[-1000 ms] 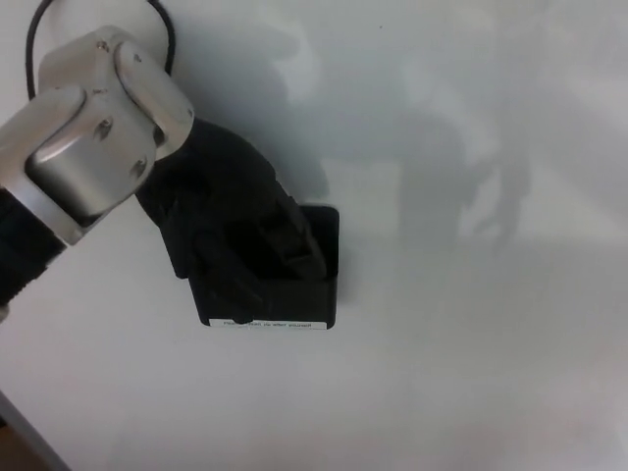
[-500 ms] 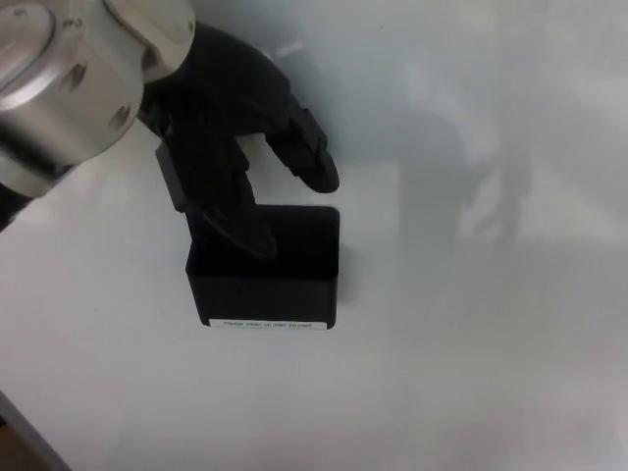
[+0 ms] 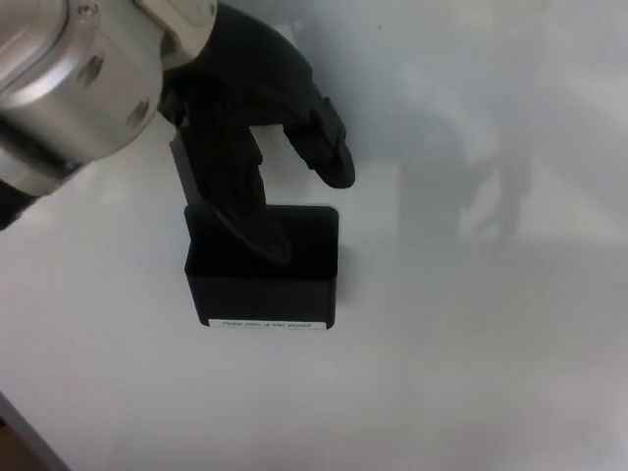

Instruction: A magnetic marker holder is on the left hand side of the white board, the robot put the index and middle finger into the opening of the container and pull off the magnetic holder and hand it to a human on the left hand side.

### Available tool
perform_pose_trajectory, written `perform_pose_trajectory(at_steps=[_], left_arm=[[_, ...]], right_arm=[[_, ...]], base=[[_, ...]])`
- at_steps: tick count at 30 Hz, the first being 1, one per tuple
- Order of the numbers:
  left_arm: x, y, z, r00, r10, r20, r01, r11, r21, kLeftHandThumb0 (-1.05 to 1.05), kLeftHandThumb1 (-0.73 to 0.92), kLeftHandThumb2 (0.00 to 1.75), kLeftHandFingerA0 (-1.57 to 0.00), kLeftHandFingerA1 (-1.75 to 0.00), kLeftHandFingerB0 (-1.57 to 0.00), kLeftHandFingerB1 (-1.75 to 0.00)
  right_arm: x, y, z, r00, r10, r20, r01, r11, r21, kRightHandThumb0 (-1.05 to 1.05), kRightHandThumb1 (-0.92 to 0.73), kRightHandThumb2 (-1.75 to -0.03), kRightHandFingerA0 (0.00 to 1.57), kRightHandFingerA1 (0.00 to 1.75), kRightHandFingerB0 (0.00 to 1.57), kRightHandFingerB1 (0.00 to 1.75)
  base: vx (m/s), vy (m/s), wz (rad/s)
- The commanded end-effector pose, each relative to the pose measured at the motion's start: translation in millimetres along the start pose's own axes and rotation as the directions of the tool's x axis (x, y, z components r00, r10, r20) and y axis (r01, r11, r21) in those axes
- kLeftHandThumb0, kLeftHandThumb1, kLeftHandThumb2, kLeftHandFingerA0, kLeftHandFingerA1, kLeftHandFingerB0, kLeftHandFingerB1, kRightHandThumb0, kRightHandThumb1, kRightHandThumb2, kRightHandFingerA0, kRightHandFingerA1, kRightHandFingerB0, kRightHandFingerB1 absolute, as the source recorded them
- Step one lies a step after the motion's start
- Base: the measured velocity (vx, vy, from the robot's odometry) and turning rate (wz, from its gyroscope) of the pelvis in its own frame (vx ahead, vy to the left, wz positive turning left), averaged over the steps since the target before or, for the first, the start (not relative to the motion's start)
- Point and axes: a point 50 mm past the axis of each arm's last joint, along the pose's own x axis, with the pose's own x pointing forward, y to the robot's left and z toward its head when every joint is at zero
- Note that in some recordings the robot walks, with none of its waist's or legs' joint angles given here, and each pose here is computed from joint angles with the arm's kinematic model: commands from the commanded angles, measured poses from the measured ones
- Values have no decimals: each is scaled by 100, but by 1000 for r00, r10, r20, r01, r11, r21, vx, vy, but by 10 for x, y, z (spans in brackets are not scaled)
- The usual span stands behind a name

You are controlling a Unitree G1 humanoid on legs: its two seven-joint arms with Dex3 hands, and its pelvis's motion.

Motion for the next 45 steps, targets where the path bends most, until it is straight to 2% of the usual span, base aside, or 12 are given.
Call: perform_pose_trajectory(at_steps=[1,3,8,9,12,14,15,18,22,23,25,45], left_arm=[[268,-105,-102,993,-60,-98,63,998,28,-69,36,80,-26,-50,-3,-12],[319,-127,-125,990,-76,-122,78,997,17,-81,44,56,-35,-42,-1,-26],[467,-200,-189,976,-139,-170,143,990,7,-71,37,78,-26,-49,-2,-6],[500,-228,-205,975,-134,-177,138,990,13,-71,41,53,-7,-33,-7,-25],[556,-293,-232,973,-107,-204,116,993,31,-72,42,54,-8,-32,-10,-25],[558,-310,-220,974,-67,-215,89,992,94,-36,8,78,-3,-51,0,-48],[558,-312,-218,975,-63,-215,86,991,101,-78,47,55,-5,-29,-10,-25],[565,-336,-195,980,-5,-200,39,985,167,-37,9,81,-2,-50,0,-47],[578,-374,-156,978,49,-204,6,966,260,-77,43,83,-8,-34,-9,-28],[587,-385,-156,975,62,-214,1,960,281,-82,52,56,-3,-28,-11,-25],[586,-386,-161,972,72,-222,-7,960,279,-77,45,86,0,-17,-10,-25],[578,-350,-133,971,92,-220,-24,956,293,-88,52,88,0,-1,-11,-10]], right_arm=[[156,-45,357,984,-36,176,27,998,57,-63,-80,-64,62,41,21,28],[163,-47,367,984,-38,176,28,998,61,-63,-80,-64,62,41,20,29],[166,-50,374,983,-42,179,30,997,70,-61,-79,-64,61,41,21,29],[166,-53,376,982,-40,182,30,998,58,-63,-76,-66,60,41,17,28],[167,-57,384,981,-36,188,26,998,56,-63,-75,-66,60,42,18,28],[173,-57,391,981,-35,189,26,998,53,-63,-76,-66,61,41,18,28],[173,-57,392,981,-35,189,26,998,52,-44,-56,-104,51,64,3,43],[178,-62,400,981,-36,193,27,998,51,-65,-81,-64,63,42,20,29],[185,-72,406,981,-41,192,31,998,53,-62,-81,-64,62,41,21,29],[192,-72,415,980,-44,192,35,998,50,-61,-77,-65,61,41,20,29],[193,-71,419,980,-44,194,34,998,53,-61,-81,-65,63,41,21,28],[181,-64,396,982,-36,187,26,998,57,-65,-81,-64,62,41,20,28]], base=[[0,0,0],[0,0,0],[0,0,0],[0,0,0],[0,0,0],[0,0,0],[0,0,0],[0,0,0],[0,0,0],[0,0,0],[0,0,0],[0,0,0]])
